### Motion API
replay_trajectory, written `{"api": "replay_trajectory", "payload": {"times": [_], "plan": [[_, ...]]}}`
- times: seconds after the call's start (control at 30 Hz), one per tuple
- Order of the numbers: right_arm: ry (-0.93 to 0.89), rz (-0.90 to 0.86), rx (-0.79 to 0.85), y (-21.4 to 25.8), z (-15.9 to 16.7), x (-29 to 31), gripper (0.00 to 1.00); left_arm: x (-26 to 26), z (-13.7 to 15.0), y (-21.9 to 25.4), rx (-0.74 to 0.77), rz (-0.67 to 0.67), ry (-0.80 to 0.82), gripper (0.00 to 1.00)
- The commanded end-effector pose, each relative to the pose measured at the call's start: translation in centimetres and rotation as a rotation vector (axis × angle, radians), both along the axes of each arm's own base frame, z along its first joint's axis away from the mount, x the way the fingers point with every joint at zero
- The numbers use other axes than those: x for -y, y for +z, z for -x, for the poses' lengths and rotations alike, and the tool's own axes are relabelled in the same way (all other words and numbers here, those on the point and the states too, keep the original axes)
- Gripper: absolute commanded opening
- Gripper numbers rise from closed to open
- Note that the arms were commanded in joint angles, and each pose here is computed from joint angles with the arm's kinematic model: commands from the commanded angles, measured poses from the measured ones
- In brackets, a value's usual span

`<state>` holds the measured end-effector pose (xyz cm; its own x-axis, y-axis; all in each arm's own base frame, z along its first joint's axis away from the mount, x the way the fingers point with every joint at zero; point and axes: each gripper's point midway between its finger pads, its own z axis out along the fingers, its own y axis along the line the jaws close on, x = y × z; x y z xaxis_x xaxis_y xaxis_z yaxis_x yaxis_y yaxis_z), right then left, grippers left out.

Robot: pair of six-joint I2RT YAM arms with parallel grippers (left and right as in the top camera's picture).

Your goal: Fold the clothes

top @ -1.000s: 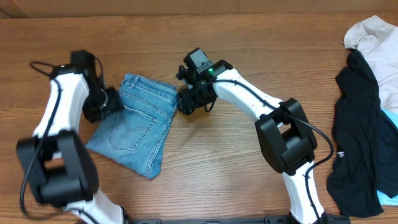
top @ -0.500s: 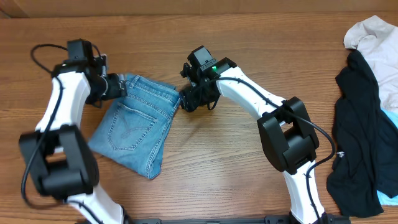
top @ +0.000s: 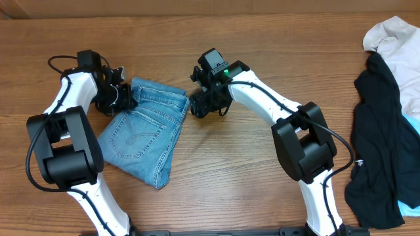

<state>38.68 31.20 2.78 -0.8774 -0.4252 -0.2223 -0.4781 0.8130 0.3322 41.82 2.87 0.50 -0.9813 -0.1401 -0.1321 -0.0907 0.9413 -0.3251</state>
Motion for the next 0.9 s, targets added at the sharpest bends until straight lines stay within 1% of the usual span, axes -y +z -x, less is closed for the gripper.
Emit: {"api": "replay_trajectory", "payload": {"times": [0.0, 0.13, 0.23, 0.33, 0.4, 0.47, 0.57, 0.63, 0.73, 0.87], "plan": [[-0.013, 0.014, -0.01, -0.2, 0.0, 0.5, 0.7, 1.4, 2.9, -4.4, -0.136, 0.046, -0.021, 0.04], [-0.089, 0.039, -0.011, 0.9, -1.2, 2.8, 0.7, -3.3, 2.6, -2.1, -0.116, -0.091, 0.121, 0.04], [-0.145, 0.041, -0.002, 2.3, -2.4, 5.2, 0.7, -8.3, 2.7, 1.0, -0.074, -0.216, 0.285, 0.04], [-0.2, 0.041, -0.003, 3.3, -3.4, 7.7, 0.7, -13.7, 3.1, 4.2, 0.003, -0.307, 0.439, 0.04], [-0.234, 0.048, -0.015, 3.5, -3.7, 9.3, 0.7, -17.2, 4.0, 5.5, 0.029, -0.372, 0.518, 0.05], [-0.262, 0.057, -0.035, 3.4, -3.9, 10.7, 0.7, -20.2, 5.4, 6.0, 0.02, -0.422, 0.591, 0.06], [-0.297, 0.066, -0.054, 3.3, -4.1, 12.4, 0.7, -23.1, 7.2, 6.0, 0.016, -0.41, 0.674, 0.05], [-0.311, 0.064, -0.053, 3.3, -4.4, 13.0, 0.7, -24.1, 7.1, 6.1, 0.058, -0.349, 0.707, 0.04], [-0.32, 0.064, -0.05, 3.3, -4.7, 13.5, 0.7, -24.9, 5.9, 6.8, 0.151, -0.297, 0.692, 0.04], [-0.324, 0.065, -0.053, 3.3, -4.7, 13.7, 0.7, -26.2, 3.6, 8.3, 0.268, -0.344, 0.667, 0.04]]}}
